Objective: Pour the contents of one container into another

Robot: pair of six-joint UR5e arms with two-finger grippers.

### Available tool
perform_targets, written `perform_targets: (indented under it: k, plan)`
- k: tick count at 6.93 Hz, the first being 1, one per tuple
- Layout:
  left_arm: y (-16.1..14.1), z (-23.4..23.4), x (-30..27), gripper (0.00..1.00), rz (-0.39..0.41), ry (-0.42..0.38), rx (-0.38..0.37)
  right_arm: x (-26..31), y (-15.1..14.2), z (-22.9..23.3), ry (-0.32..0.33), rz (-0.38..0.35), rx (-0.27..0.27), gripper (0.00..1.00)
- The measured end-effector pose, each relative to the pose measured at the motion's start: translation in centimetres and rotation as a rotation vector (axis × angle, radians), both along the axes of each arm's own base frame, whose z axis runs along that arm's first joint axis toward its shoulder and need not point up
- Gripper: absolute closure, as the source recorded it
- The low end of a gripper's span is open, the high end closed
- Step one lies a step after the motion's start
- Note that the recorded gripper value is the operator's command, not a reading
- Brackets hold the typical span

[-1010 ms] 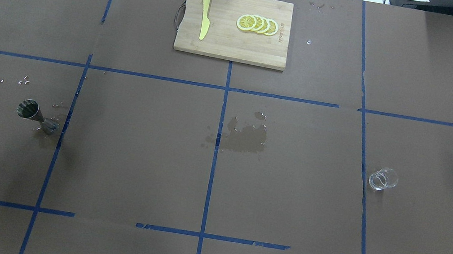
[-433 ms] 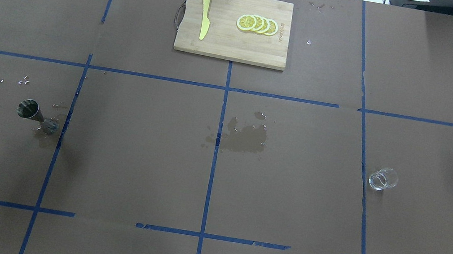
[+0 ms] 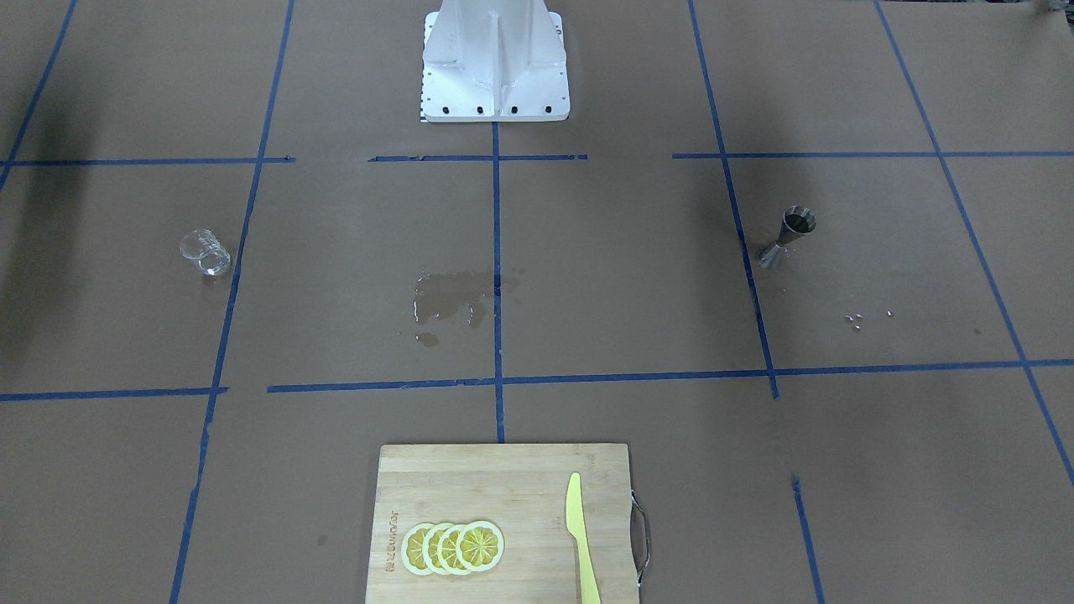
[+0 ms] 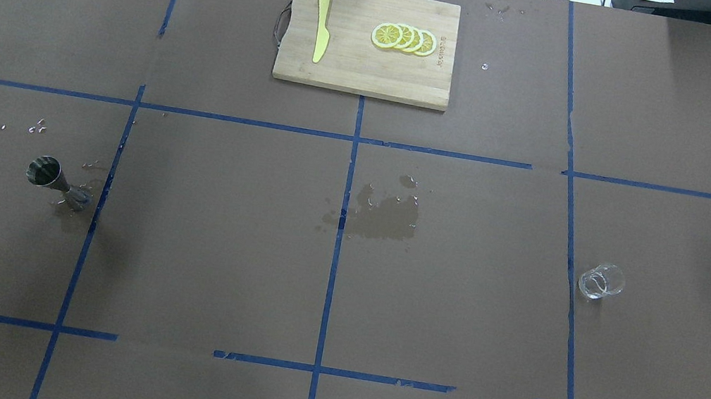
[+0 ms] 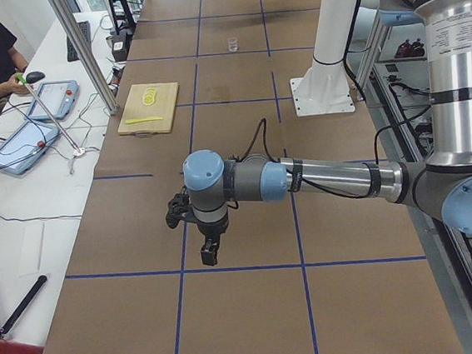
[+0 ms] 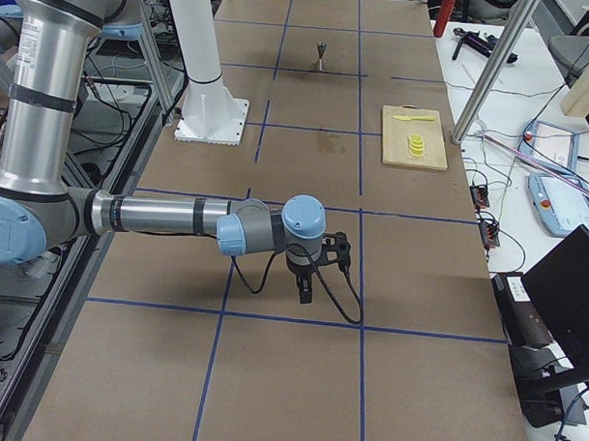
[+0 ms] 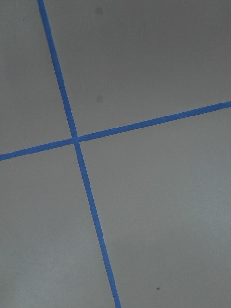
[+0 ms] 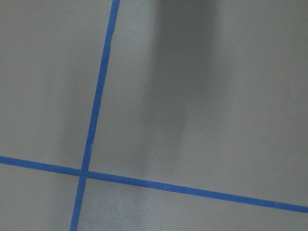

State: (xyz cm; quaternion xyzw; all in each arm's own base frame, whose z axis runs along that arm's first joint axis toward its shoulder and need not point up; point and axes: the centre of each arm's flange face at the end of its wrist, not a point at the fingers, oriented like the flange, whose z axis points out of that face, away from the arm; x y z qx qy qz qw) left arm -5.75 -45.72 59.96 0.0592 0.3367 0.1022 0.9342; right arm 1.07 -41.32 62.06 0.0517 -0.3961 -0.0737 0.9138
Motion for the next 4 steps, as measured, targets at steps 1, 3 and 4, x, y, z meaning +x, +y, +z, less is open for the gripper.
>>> perform_targets:
  k: [1,3,4]
  plan:
    - [-0.01,-0.02,-0.01,0.00,0.000,0.001,0.001,-0.01,-0.03,-0.05,0.000,0.000,0.002,0.00]
    - [-0.14,-0.17,-0.01,0.00,-0.004,0.002,0.003,-0.03,-0.11,-0.16,0.000,-0.001,0.005,0.00]
    - [-0.22,-0.23,-0.01,0.00,-0.005,0.002,0.004,-0.04,-0.17,-0.22,0.000,-0.001,0.007,0.00]
